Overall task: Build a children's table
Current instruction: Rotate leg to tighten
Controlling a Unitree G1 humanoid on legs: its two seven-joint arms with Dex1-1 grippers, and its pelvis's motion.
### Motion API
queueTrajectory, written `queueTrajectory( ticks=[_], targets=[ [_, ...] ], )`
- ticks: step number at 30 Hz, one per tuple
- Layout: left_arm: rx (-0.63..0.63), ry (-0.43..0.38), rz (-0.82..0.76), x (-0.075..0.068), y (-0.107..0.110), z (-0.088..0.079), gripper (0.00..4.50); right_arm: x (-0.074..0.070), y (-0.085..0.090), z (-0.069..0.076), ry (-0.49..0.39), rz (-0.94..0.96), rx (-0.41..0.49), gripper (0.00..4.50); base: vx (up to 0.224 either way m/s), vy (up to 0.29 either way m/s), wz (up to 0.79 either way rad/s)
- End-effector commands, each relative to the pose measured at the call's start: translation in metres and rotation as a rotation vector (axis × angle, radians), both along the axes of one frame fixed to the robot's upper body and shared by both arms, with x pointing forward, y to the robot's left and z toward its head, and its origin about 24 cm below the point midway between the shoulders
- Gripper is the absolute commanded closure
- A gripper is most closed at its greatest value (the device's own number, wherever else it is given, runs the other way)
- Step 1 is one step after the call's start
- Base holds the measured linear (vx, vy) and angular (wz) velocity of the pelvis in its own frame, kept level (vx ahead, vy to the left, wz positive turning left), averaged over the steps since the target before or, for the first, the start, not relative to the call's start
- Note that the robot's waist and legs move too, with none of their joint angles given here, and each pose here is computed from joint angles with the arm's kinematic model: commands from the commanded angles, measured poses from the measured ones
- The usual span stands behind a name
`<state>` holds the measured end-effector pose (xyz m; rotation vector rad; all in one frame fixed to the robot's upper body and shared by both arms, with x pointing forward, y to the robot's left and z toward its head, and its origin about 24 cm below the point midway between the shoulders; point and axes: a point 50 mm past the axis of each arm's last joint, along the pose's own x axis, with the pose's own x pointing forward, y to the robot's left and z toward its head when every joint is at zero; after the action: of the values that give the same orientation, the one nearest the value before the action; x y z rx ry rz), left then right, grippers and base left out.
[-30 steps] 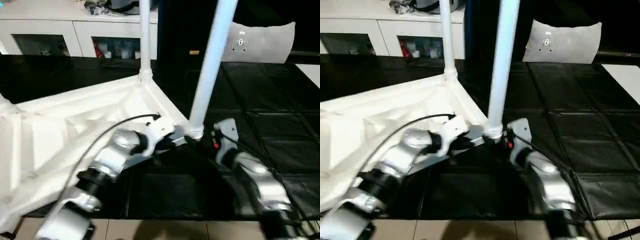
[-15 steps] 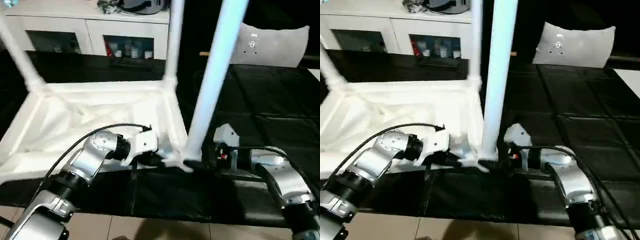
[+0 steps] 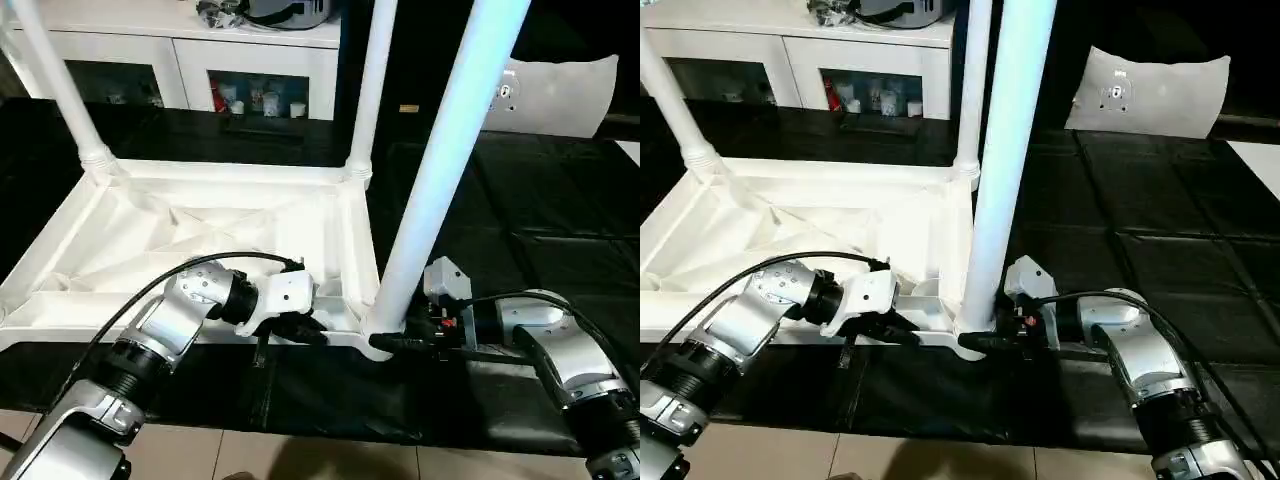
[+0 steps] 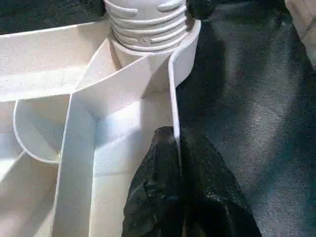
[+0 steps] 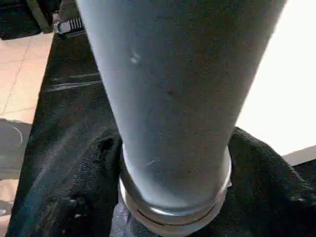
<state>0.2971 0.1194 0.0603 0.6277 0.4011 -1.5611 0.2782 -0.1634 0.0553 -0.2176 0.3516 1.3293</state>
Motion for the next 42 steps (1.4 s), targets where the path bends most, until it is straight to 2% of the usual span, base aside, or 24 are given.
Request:
queueTrajectory(
  ticks=[1,6,10,15,20,26,28,29,31,34,36,40,42],
  targets=[
    [0.043,-0.005,-0.086,-0.005,-0.006,-0.001,4.5,0.0,0.0,0.002,0.007,0.026,-0.002,1.58,0.0,0.0,0.0],
    [0.045,0.0,-0.085,-0.005,-0.006,-0.002,4.5,-0.002,0.0,0.002,0.032,0.04,0.009,1.75,0.0,0.0,0.0],
    [0.043,0.02,-0.06,-0.005,-0.005,-0.003,4.5,-0.007,0.005,-0.001,0.097,0.04,0.083,1.78,0.0,0.0,0.0],
    [-0.026,0.033,0.111,0.003,-0.018,0.0,4.5,-0.009,0.021,-0.007,0.109,-0.081,0.128,1.78,0.0,0.0,0.0],
    [-0.103,0.007,0.33,0.018,-0.039,0.005,4.5,0.004,0.041,-0.017,0.078,-0.389,0.121,1.79,0.0,0.0,0.0],
    [-0.103,0.007,0.33,0.018,-0.039,0.005,4.5,0.004,0.041,-0.017,0.078,-0.389,0.121,1.79,0.0,0.0,0.0],
    [-0.115,0.001,0.368,0.021,-0.043,0.006,4.5,0.007,0.044,-0.017,0.075,-0.442,0.127,1.79,0.0,0.0,0.0],
    [-0.2,-0.063,0.575,0.04,-0.071,0.013,4.5,0.028,0.059,-0.017,0.056,-0.686,0.157,1.79,0.0,0.0,0.0],
    [-0.214,-0.085,0.617,0.045,-0.082,0.016,4.5,0.033,0.063,-0.017,0.026,-0.761,0.156,1.24,0.0,0.0,0.0],
    [-0.194,-0.093,0.596,0.044,-0.079,0.015,4.5,0.032,0.06,-0.016,0.019,-0.763,0.159,1.1,0.0,0.0,0.0],
    [-0.161,-0.097,0.581,0.043,-0.07,0.013,4.5,0.028,0.054,-0.015,0.015,-0.763,0.173,0.79,0.059,-0.002,-0.02],
    [-0.132,-0.09,0.553,0.04,-0.057,0.009,4.5,0.024,0.043,-0.011,-0.026,-0.741,0.175,0.59,0.013,-0.005,0.0],
    [-0.107,-0.091,0.54,0.039,-0.05,0.004,4.5,0.023,0.037,-0.009,-0.055,-0.729,0.164,0.31,0.0,0.0,0.0]
  ],
)
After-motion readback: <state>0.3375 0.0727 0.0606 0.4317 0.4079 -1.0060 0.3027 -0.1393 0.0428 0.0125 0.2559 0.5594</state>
